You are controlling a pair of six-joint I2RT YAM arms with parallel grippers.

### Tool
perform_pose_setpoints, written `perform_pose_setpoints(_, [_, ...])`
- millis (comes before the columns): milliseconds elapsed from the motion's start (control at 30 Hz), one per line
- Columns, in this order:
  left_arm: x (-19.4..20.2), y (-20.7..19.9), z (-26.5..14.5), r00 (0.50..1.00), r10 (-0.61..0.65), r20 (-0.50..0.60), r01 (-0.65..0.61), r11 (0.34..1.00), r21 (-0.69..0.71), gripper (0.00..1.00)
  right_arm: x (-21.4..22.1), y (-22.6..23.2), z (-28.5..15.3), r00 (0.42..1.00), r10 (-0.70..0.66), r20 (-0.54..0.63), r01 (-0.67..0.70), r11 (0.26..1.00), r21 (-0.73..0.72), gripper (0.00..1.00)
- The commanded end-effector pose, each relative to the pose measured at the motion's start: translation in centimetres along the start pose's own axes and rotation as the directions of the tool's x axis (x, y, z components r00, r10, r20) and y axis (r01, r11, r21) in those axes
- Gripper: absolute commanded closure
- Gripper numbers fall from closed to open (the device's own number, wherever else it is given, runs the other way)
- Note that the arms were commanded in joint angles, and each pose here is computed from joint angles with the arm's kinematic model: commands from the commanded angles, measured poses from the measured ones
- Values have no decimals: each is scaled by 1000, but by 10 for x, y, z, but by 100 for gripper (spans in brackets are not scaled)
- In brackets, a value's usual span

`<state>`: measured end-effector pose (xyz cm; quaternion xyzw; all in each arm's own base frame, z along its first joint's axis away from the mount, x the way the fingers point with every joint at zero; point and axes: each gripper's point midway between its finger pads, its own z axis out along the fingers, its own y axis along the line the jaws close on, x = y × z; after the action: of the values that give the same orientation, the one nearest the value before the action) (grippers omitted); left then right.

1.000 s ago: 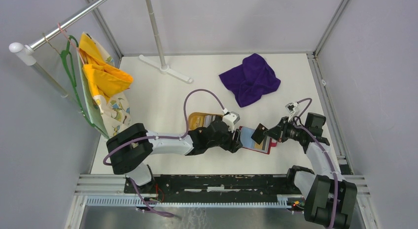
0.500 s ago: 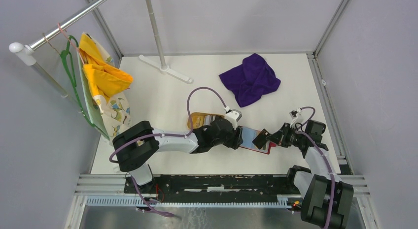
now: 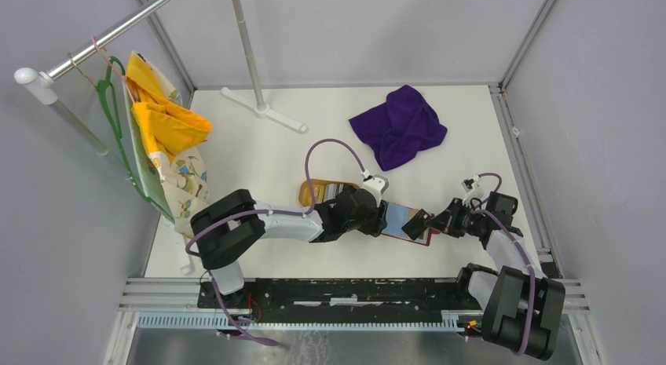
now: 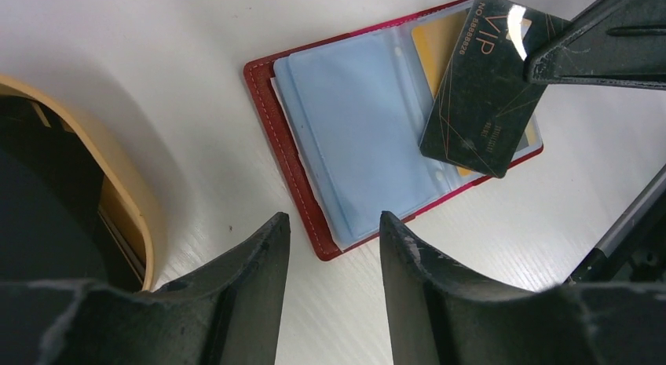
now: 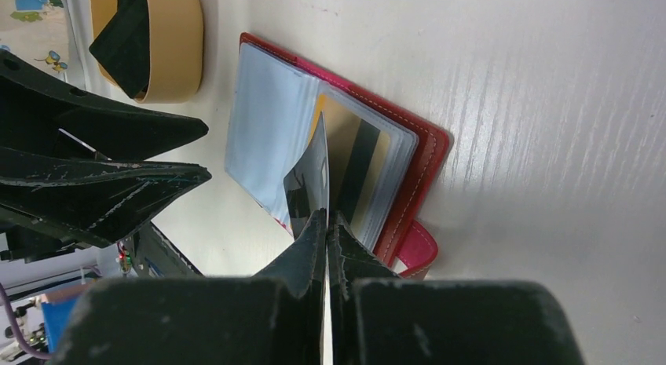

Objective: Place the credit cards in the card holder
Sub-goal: Insert the credit card into the card holder.

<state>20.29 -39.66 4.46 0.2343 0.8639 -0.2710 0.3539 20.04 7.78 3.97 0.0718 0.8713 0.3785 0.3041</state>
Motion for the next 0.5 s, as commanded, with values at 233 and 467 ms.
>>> perform_pose_setpoints(233, [-3, -1, 14, 1000, 22, -12, -22, 999, -24, 55, -8, 1, 7, 1000, 3, -16, -4, 1000, -21, 100])
perform_pose_setpoints(467, [4, 1, 21, 999, 30, -40, -32, 999, -32, 58, -5, 3, 13, 997, 16, -69, -18, 999, -33, 100])
